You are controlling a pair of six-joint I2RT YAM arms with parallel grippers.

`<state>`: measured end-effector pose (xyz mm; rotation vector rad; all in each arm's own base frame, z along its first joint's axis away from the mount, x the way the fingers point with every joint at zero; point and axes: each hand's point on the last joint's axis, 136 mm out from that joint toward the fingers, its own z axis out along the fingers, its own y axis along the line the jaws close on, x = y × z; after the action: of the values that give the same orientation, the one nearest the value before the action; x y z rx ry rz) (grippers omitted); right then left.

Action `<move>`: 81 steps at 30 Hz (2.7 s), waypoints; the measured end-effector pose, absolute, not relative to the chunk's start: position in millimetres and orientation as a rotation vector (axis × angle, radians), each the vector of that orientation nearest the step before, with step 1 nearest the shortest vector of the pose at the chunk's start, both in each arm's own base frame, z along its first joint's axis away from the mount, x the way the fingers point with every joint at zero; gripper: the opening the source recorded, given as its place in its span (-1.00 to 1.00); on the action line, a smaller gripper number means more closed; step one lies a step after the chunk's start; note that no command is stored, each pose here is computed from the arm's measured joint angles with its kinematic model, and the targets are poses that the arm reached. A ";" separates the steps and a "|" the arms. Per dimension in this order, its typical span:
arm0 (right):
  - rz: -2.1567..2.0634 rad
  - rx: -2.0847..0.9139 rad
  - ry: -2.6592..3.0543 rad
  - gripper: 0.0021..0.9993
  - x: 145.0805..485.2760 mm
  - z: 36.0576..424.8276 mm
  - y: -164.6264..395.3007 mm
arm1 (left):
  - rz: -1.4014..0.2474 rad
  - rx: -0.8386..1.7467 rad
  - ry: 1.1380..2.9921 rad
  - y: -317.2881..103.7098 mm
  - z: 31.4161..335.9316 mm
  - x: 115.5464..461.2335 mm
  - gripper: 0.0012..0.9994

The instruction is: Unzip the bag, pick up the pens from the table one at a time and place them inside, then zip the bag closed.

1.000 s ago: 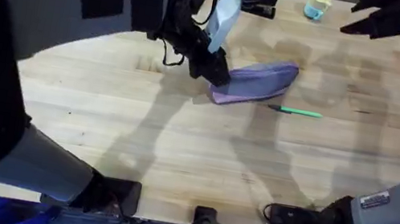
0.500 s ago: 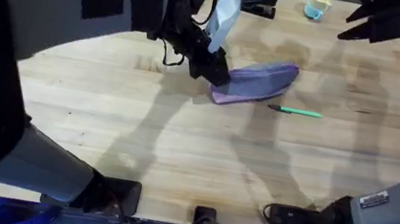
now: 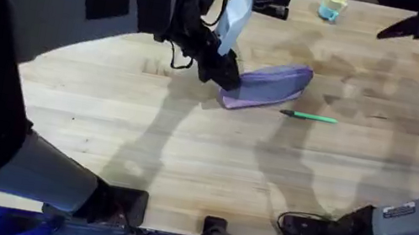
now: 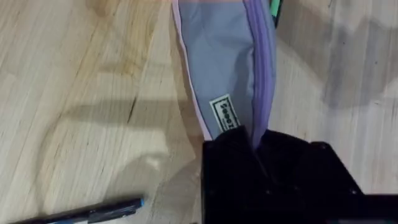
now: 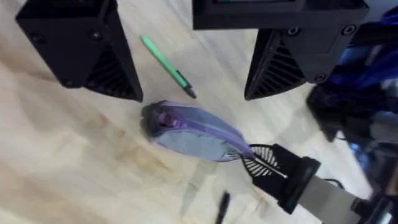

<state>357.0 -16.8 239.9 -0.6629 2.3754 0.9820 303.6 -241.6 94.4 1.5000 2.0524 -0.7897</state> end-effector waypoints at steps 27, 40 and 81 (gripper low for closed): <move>1.182 -0.554 2.366 1.00 344.7 178.5 -3.3 | -0.787 1.500 2.049 -241.9 94.7 304.4 -0.91; 1.058 -0.769 2.493 0.99 339.0 154.8 10.3 | -0.788 1.500 2.050 -241.8 94.6 304.2 -0.91; 1.421 -0.423 2.508 0.99 376.7 85.6 35.3 | -0.788 1.500 2.050 -241.8 94.6 304.1 -0.92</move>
<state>376.7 35.3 85.6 -0.4232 2.5077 1.4214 304.1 -241.8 94.6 1.4997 2.0497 -0.7880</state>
